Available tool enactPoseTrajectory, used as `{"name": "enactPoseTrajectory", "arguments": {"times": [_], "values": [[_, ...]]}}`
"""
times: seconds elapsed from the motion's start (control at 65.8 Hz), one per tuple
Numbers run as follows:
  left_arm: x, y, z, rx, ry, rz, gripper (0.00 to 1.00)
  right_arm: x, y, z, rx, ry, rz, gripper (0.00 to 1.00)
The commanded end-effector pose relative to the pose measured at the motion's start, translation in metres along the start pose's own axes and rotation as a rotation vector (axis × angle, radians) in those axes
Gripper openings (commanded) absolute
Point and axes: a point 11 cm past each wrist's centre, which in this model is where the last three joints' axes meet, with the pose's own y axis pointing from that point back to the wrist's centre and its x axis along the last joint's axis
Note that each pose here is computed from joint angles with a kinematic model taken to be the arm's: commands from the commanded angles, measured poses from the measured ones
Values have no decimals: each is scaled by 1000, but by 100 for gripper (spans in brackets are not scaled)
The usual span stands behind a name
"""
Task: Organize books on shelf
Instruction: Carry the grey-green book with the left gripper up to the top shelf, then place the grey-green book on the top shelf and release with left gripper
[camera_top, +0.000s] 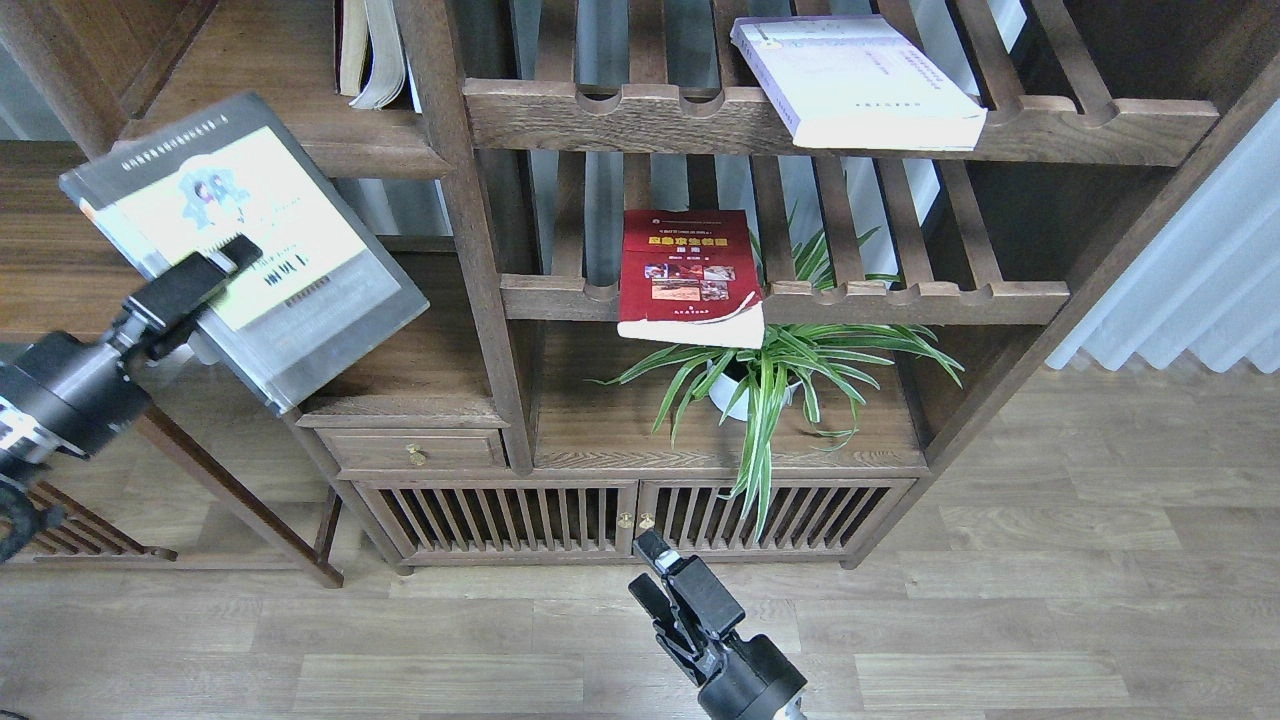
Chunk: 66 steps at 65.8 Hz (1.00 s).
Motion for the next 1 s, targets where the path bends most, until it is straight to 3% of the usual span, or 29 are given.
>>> {"name": "enactPoseTrajectory", "arguments": {"times": [0.0,0.258,0.486,0.988], "values": [[-16,-4,36,-31,-71,-27,6,2,1,1,-3,1,7,99],[-52,-16,87,3,-293,-50,7,1,0,2,-10,3,4,99],[-71,-9,142,69,-653,93,9,2,0,3,-13,3,7,99],[-87,-38,193,25,-895,201,10,2,0,2,-13,4,6,99]]}}
